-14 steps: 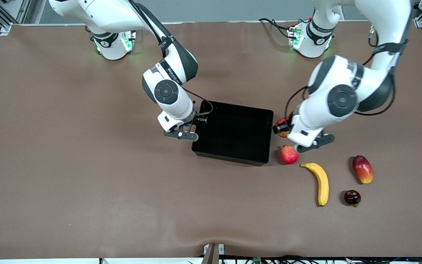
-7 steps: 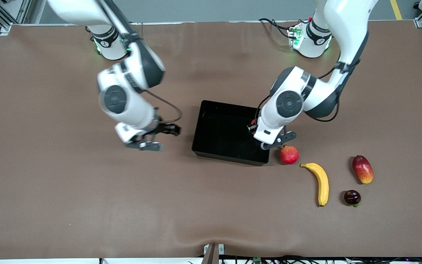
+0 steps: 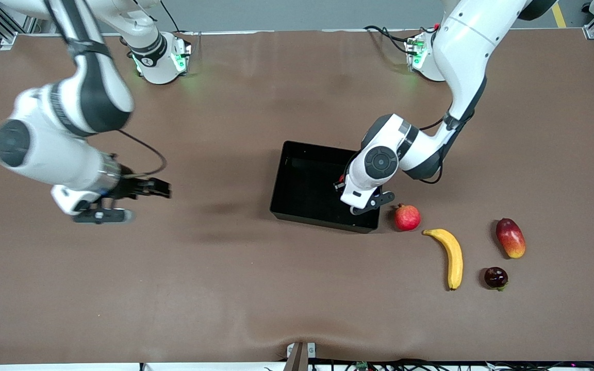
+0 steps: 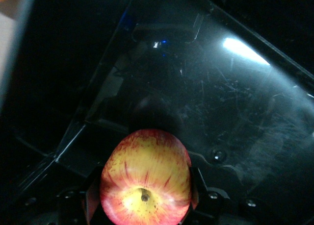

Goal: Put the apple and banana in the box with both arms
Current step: 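Lower the apple into the box with the left gripper while the right gripper withdraws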

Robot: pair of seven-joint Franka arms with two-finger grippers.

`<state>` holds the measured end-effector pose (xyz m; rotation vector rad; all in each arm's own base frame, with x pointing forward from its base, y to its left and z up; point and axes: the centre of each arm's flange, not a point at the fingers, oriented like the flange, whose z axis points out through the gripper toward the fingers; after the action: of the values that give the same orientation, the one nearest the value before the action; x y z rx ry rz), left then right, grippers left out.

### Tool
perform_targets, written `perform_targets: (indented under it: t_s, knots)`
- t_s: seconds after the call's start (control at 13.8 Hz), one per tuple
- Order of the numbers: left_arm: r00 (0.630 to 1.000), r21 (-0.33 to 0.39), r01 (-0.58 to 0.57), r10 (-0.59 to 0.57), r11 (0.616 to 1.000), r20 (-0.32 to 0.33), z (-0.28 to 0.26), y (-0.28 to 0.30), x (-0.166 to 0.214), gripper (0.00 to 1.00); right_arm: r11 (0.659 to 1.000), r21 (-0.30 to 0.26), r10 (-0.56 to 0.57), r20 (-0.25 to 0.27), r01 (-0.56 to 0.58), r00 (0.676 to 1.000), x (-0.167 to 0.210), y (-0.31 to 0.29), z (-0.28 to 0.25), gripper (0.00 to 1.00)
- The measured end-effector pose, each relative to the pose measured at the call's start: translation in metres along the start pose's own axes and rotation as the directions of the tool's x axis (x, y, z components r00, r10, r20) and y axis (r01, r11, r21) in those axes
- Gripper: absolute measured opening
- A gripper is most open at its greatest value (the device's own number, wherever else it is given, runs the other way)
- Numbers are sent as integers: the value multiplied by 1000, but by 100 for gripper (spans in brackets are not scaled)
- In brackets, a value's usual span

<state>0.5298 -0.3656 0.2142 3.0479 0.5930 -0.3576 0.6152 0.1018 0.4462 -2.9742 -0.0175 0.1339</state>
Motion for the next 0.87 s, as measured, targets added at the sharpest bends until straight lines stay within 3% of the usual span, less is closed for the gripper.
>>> perform_targets:
  t_s: [0.22, 0.36, 0.58, 0.72, 0.87]
  knots:
    - [1000, -4, 5, -5, 1000, 1, 5, 0, 3, 74, 1000, 9, -20, 12, 20, 1000, -12, 62, -32, 100]
    - [1000, -4, 7, -7, 1000, 0, 5, -1, 5, 74, 1000, 11, -12, -15, 12, 1000, -23, 79, -60, 100]
    - [1000, -12, 11, -11, 1000, -8, 0, 0, 9, 98, 999, -50, -18, -51, 15, 999, -45, 86, -103, 100]
    - [1000, -34, 14, -15, 999, -27, -19, 3, 14, 100, 995, -97, -29, -67, 22, 997, -56, 85, -130, 100]
    - [998, -59, 23, -27, 998, -61, -62, 2, 19, 100, 994, -109, -28, -69, 20, 997, -65, 84, -164, 100]
